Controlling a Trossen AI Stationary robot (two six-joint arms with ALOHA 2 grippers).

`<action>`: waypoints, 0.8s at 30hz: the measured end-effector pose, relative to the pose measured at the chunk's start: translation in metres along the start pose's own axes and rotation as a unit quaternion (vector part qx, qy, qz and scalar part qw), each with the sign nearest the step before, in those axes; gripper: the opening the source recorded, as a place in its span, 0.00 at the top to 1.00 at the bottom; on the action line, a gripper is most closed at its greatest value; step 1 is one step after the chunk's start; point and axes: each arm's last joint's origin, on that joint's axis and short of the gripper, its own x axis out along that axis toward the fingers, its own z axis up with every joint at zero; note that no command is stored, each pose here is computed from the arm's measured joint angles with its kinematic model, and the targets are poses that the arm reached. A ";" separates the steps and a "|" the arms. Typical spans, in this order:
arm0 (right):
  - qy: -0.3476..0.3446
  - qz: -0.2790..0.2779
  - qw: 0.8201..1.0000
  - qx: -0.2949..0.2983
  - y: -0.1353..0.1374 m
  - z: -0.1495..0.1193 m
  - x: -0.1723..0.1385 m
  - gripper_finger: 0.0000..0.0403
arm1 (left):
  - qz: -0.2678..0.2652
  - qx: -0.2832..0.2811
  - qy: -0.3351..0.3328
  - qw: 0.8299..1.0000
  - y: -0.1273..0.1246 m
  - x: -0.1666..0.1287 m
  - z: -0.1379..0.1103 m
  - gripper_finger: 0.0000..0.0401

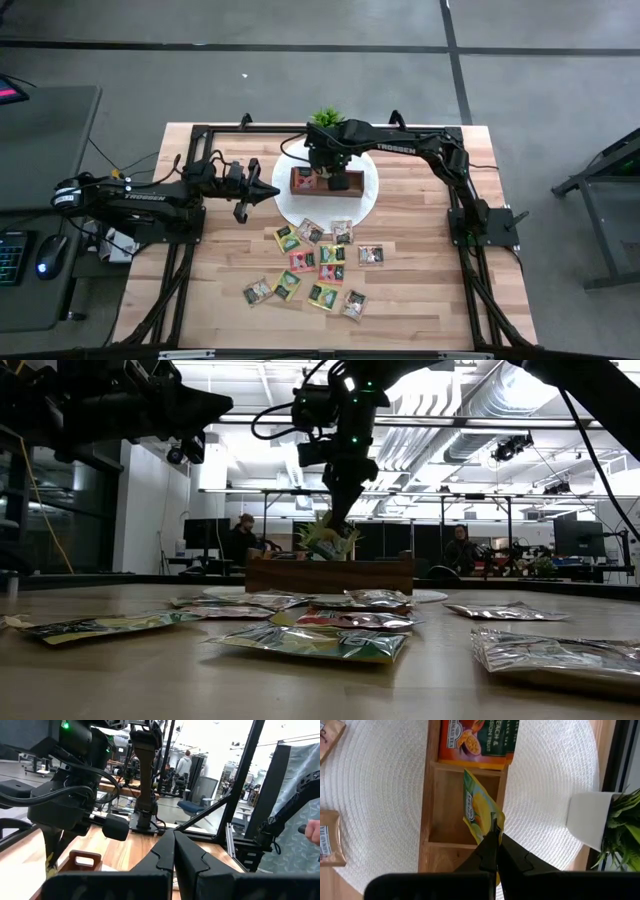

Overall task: Pick & Place Tea
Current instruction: Put the yellow tea bag into the middle section of the wooden organizer

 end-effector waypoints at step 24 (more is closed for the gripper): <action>0.018 0.003 1.000 0.004 0.007 -0.010 0.024 0.64 | -0.006 -0.002 0.002 1.000 0.000 0.000 0.000 1.00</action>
